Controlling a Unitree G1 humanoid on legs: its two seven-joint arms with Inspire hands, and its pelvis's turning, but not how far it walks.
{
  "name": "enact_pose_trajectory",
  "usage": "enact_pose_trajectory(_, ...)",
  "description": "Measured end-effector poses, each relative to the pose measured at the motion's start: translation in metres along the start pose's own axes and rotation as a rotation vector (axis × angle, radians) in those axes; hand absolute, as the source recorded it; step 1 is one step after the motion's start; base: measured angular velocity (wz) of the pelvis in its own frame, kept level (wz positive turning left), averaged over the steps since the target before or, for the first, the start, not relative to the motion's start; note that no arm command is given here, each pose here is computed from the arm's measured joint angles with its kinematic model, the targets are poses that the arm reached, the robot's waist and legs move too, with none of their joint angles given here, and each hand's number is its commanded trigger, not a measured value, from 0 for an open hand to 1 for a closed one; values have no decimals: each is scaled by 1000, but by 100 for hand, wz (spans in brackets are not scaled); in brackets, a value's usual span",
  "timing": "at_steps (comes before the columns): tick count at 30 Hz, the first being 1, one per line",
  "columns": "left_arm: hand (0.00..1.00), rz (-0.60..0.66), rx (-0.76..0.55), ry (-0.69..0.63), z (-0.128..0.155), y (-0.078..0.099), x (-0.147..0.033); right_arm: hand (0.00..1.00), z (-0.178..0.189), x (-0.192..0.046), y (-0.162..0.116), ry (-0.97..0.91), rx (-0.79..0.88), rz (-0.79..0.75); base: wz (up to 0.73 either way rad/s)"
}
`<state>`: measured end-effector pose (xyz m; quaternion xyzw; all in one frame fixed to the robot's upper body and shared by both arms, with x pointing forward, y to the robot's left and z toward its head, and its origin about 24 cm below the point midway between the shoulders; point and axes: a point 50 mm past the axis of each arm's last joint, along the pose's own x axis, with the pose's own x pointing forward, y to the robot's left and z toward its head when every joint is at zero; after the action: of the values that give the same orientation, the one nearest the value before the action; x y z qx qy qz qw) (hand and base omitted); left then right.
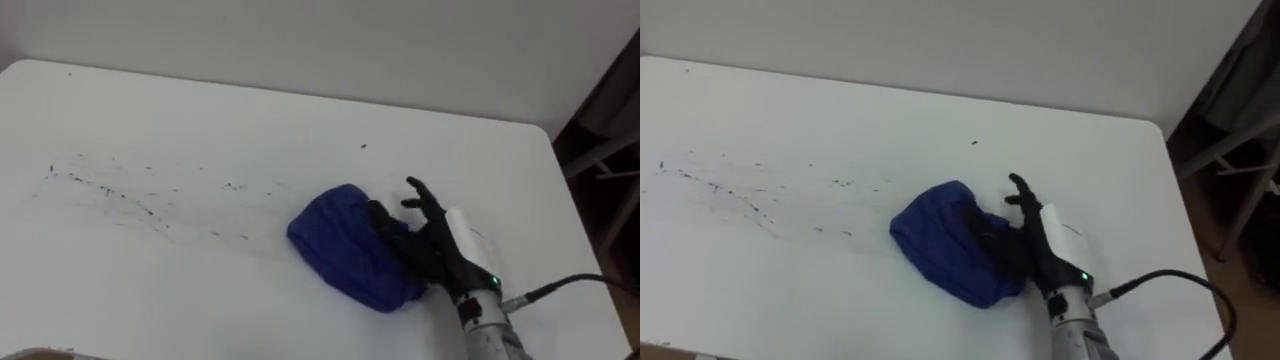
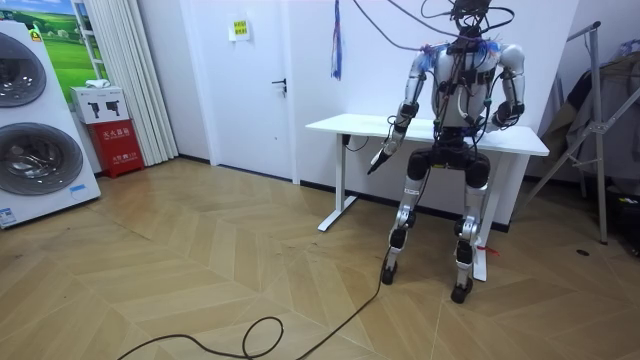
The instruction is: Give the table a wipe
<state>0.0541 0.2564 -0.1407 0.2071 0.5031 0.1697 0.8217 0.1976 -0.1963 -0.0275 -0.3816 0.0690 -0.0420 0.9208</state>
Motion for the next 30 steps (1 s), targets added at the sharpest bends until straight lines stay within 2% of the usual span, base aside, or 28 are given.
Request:
enact_pose_trajectory(4,0,15,-34,46,-15,9,0,0,-21,6,-47,90,78,-185,-20)
enact_pose_trajectory(6,0,32,-27,94,-29,16,-2,0,-27,7,-79,108,151,-324,-17)
enact_pose_trajectory(10,0,46,-36,114,-36,23,-4,0,-38,4,-107,148,198,-472,-12)
enact_pose_trajectory(15,0,53,-71,158,-48,33,-6,0,-59,-8,-134,222,138,-581,-9)
enact_pose_trajectory(19,0,70,-69,206,-59,39,-10,0,-92,-24,-143,393,126,-644,-3)
enact_pose_trajectory(22,0,64,-62,247,-69,40,-15,0,-120,-41,-141,562,203,-692,0)
enact_pose_trajectory(26,0,65,-61,258,-70,42,-15,0,-162,-87,-128,840,284,-740,0)
enact_pose_trajectory(28,0,70,-71,265,-71,44,-15,0,-180,-111,-115,982,312,-726,0)
enact_pose_trajectory(30,0,75,-79,270,-72,45,-15,0,-198,-145,-95,1171,380,-679,0)
